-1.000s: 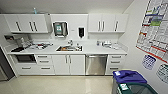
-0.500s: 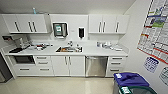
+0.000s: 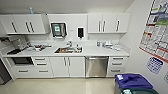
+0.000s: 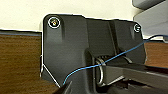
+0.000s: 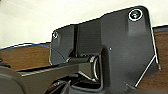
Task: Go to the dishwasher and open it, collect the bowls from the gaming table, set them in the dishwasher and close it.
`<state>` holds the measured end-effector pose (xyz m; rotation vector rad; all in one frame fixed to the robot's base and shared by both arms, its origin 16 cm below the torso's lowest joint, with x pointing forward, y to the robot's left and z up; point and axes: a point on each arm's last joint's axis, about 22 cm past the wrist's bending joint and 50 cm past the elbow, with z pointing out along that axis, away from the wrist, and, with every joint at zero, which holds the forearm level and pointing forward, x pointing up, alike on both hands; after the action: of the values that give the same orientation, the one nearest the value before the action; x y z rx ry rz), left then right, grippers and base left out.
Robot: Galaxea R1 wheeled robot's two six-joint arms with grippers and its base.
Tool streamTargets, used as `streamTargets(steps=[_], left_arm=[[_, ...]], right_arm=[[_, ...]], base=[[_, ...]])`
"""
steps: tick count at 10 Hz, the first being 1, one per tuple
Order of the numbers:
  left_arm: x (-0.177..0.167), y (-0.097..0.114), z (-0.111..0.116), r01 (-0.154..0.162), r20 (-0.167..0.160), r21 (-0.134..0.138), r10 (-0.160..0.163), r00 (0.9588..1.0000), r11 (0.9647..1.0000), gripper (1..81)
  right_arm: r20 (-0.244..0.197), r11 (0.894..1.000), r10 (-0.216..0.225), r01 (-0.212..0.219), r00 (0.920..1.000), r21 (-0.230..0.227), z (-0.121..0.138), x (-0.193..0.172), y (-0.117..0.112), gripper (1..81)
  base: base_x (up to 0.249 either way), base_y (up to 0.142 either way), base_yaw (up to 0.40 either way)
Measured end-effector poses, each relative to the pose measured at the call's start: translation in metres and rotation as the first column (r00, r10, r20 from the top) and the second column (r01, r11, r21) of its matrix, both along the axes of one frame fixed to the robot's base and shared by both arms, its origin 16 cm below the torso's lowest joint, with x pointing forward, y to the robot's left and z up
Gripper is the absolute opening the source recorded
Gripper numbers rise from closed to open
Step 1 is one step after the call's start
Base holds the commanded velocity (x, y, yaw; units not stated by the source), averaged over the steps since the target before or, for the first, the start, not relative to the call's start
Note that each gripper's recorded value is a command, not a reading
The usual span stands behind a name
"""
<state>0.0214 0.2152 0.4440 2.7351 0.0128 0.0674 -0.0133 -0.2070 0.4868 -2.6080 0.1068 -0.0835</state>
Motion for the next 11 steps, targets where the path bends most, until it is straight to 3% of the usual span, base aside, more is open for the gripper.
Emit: streamTargets(steps=[1, 3, 6, 11], left_arm=[[0.006, 0.001, 0.001, -0.002, 0.011, 0.000, 0.002, 0.9999, 1.0000, 81.1], [0.008, 0.019, -0.001, -0.002, 0.011, 0.026, 0.002, 0.9999, 0.9997, 81.1], [-0.002, 0.008, 0.000, 0.000, -0.001, 0.011, 0.000, 1.0000, 0.9999, 81.1], [-0.001, 0.011, -0.001, -0.001, 0.002, 0.015, 0.001, 1.0000, 0.9999, 81.1]], right_arm=[[0.017, 1.000, -0.005, 0.005, 0.9999, -0.002, 0.000, 0.008, 0.000, 81.1], [0.000, 1.000, -0.001, 0.001, 1.0000, 0.021, 0.001, 0.001, 0.016, 81.1], [-0.002, 1.000, -0.004, 0.004, 1.0000, 0.004, 0.000, -0.006, 0.005, 81.1], [0.001, 1.000, -0.005, 0.005, 1.0000, 0.008, 0.000, -0.005, 0.008, 81.1]], base=[[0.102, 0.000, 0.000], [0.101, 0.000, 0.000], [0.106, 0.000, 0.000], [0.136, 0.000, 0.000]])
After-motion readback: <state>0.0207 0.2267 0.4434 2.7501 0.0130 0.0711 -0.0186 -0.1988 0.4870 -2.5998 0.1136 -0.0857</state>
